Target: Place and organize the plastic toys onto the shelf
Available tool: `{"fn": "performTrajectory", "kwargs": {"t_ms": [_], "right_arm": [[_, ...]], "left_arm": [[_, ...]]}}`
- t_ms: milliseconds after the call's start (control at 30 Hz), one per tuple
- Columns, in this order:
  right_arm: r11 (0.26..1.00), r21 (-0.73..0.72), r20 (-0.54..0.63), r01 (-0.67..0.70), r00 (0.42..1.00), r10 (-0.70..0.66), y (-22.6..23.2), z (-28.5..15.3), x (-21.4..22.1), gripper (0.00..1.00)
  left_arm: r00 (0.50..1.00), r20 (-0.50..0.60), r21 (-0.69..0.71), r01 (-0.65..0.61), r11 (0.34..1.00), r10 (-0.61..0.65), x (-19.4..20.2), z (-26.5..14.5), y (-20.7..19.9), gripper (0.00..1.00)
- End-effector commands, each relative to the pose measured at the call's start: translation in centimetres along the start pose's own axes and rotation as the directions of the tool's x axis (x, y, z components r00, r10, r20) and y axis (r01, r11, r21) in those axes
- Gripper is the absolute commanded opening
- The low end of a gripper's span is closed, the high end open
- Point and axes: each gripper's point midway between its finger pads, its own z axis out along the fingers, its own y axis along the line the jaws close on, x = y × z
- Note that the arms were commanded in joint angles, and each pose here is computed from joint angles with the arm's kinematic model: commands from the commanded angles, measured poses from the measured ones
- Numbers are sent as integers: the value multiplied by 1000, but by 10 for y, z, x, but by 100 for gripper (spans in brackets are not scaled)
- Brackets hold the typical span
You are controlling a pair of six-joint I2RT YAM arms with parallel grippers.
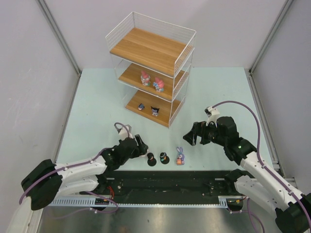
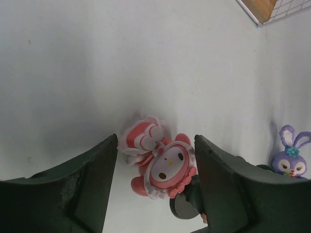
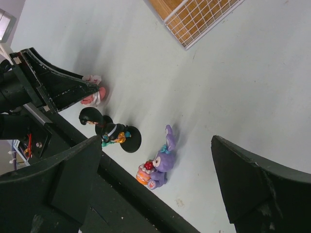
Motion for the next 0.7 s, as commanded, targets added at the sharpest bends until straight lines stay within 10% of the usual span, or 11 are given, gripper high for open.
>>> {"fn": "performTrajectory", "kwargs": {"t_ms": [0, 433, 667], "right_arm": [[1000, -3, 27, 9, 1000, -9, 2, -1, -5, 100], [1000, -5, 29, 7, 1000, -7, 1, -1, -6, 100], [999, -35, 48, 9, 999, -8, 8, -2, -11, 100]], "left_arm": [[1000, 17, -7, 19, 1000, -19, -5, 3, -6, 66], [998, 45, 6, 44, 999, -44, -9, 1, -5, 3], [985, 153, 97, 65, 993, -79, -43, -20, -25, 0]]}}
